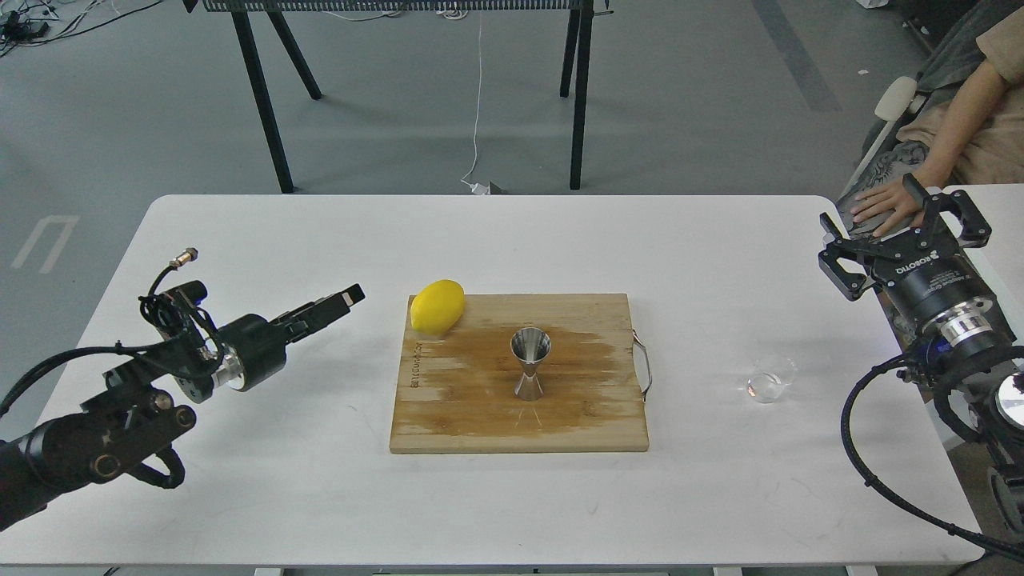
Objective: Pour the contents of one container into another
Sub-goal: 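Open the left gripper and withdraw it from the jigger, then reach the right gripper to the small clear glass and grasp it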
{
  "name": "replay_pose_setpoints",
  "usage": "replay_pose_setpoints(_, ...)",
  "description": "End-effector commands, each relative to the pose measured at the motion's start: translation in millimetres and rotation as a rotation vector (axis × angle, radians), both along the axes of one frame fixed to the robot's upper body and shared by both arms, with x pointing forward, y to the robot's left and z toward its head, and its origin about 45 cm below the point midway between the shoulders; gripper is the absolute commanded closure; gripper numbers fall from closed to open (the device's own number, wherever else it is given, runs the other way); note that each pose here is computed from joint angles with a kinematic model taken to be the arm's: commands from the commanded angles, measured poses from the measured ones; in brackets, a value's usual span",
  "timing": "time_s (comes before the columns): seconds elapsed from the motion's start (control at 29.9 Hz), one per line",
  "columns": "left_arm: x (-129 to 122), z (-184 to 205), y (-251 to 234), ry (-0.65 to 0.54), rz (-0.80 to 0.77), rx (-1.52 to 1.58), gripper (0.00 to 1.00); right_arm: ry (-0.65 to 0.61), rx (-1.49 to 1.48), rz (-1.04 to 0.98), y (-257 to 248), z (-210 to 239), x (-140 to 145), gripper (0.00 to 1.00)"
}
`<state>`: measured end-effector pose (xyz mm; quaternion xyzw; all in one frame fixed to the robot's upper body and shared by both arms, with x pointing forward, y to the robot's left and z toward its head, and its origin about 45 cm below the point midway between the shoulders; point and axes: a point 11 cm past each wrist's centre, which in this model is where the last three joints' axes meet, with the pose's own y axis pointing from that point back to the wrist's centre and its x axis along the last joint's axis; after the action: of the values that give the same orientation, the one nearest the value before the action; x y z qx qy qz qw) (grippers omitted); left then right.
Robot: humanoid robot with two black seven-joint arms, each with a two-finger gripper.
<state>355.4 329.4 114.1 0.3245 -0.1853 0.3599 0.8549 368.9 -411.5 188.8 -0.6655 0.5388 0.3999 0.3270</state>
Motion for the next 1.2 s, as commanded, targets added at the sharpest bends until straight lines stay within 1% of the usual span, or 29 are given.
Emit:
replay_pose_setpoints(0.0,3,29,19,0.196,-0.031,-0.162,0.15,-0.003,0.002,0.005,2,1,1,0.01)
replay_pose_setpoints(0.17,25,75,48,0.094,0.106,-0.328,0.13,0.013,-0.007,0.039,12,-4,0,0.01)
replay_pose_setpoints(0.33,36,105,69,0.023,0.229,-0.530,0.13,0.025,-0.015,0.079,24,-8,-1,0.01)
replay_pose_setpoints(0.4,38,110,79,0.009,0.293,-0.627,0.12,0.030,-0.017,0.099,31,-10,-2,0.01)
replay_pose_setpoints(0.5,39,110,98,-0.008,0.394,-0.736,0.11,0.033,-0.015,0.105,34,-11,-2,0.01)
replay_pose_setpoints(0.63,35,107,109,-0.012,0.462,-0.818,0.10,0.031,0.004,0.110,41,-14,-1,0.01)
replay_pose_setpoints(0.84,28,97,113,0.007,0.481,-0.815,0.10,0.000,0.034,0.089,35,-2,4,0.01)
replay_pose_setpoints(0.94,24,90,111,0.025,0.484,-0.813,0.10,-0.029,0.156,0.047,25,9,2,0.01)
replay_pose_setpoints(1.04,20,81,108,0.044,0.488,-0.814,0.10,-0.046,0.288,-0.003,4,21,-12,0.01)
replay_pose_setpoints(1.17,18,73,101,0.063,0.486,-0.825,0.10,-0.047,0.369,-0.025,-9,28,-33,0.01)
